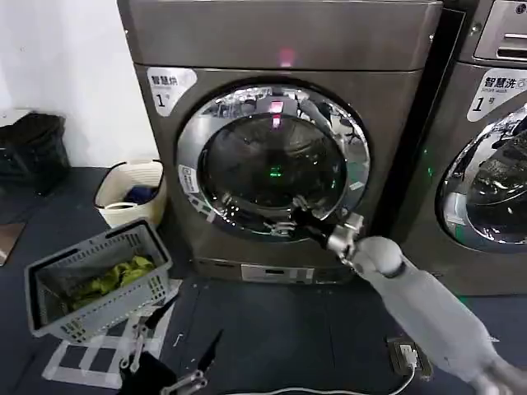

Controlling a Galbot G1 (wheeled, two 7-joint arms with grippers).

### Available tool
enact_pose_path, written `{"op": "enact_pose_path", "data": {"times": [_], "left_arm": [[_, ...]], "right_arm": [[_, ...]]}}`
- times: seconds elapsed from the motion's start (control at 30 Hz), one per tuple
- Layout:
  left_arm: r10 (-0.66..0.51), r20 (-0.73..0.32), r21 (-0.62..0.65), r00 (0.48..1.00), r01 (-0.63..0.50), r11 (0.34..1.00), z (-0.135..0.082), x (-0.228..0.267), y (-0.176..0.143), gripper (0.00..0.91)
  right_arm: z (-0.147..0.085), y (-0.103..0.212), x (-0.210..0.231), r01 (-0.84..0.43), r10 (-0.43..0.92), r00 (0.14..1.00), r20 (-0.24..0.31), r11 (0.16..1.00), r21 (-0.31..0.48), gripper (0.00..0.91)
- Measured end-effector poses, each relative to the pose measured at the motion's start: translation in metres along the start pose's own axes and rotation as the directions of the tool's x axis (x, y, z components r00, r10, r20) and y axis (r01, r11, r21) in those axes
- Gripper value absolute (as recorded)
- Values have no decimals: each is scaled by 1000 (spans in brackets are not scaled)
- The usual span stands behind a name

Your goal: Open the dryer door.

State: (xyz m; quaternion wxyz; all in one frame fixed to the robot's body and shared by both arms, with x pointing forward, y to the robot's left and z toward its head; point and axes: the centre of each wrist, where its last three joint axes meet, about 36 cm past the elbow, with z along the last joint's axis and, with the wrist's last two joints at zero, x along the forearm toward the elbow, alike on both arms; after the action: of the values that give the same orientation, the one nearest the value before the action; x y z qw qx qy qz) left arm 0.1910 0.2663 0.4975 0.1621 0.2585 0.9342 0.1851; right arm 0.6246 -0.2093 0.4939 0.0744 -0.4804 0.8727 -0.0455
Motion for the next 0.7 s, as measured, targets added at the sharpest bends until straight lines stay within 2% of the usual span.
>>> {"op": "enact_pose_path", "data": {"times": [0.7], "left_arm": [[-10,8,2,1000,10,1000,4,-3,0,907]], "right_arm": [[-17,0,-71,31,-30,998,-50,999,24,907]]}}
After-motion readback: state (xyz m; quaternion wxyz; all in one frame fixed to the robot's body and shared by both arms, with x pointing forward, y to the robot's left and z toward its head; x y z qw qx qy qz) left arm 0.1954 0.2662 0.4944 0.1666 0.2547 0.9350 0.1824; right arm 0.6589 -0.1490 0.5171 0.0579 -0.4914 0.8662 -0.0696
